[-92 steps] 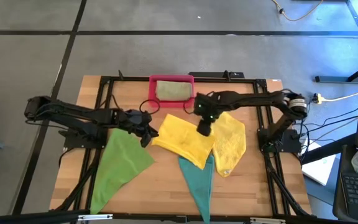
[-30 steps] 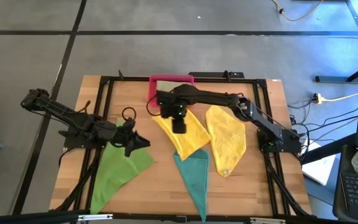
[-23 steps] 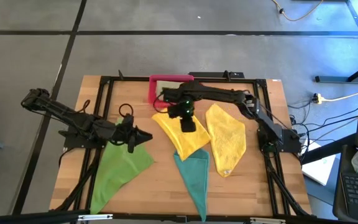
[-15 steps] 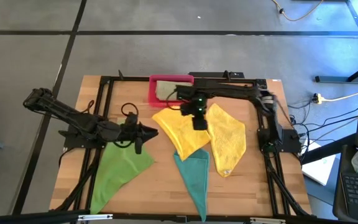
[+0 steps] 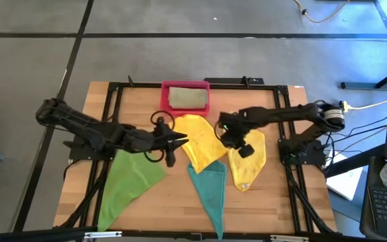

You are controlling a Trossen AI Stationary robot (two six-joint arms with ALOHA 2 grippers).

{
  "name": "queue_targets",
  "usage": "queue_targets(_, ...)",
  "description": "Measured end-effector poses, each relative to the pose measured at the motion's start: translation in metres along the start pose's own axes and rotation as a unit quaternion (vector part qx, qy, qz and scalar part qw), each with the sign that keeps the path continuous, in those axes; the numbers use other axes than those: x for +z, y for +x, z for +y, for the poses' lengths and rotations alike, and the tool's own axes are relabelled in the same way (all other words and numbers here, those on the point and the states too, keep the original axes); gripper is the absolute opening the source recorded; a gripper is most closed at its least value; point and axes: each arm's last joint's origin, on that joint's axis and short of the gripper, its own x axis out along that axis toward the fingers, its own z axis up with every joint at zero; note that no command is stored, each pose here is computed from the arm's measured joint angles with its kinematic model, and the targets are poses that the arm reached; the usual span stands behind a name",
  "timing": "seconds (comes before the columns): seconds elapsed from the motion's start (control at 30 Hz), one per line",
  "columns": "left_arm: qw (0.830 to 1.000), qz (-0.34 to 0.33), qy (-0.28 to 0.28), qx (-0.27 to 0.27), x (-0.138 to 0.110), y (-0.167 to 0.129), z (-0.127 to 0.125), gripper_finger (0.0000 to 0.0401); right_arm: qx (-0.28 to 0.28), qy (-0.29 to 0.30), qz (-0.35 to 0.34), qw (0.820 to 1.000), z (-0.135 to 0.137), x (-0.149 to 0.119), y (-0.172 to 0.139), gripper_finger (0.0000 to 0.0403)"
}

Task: Fold microfiber towels
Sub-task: Fold the left yellow microfiber cloth

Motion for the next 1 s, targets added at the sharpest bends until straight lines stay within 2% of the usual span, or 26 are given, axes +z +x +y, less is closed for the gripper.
queue_targets(0.13,1.000,0.006,0.001,0.013,0.006,0.008,-0.002,0.0078,0.008,-0.044,0.004,0.999,0.015,-0.010,0.017,0.0110)
queue_targets(0.3,1.000,0.015,-0.012,0.003,0.006,0.009,-0.008,0.0078,0.007,-0.142,-0.009,0.990,0.023,-0.016,0.034,0.0121)
queue_targets(0.43,0.999,0.023,-0.039,-0.004,0.004,0.005,-0.013,0.0078,-0.057,-0.176,-0.030,0.982,0.016,-0.012,0.038,0.0142)
queue_targets(0.57,0.998,0.037,-0.058,-0.008,0.000,0.002,-0.017,0.0078,-0.087,-0.182,-0.047,0.978,0.011,-0.006,0.040,0.0156)
queue_targets(0.7,0.996,0.055,-0.066,-0.009,-0.006,-0.002,-0.020,0.0078,-0.049,-0.177,-0.026,0.983,0.012,-0.011,0.053,0.0170)
queue_targets(0.9,0.995,0.068,-0.079,-0.007,-0.009,-0.004,-0.021,0.0078,-0.020,-0.169,-0.005,0.985,0.009,-0.014,0.076,0.0176)
queue_targets(1.0,0.994,0.072,-0.082,-0.010,-0.010,-0.004,-0.022,0.0078,-0.002,-0.145,-0.003,0.989,0.008,-0.015,0.081,0.0177)
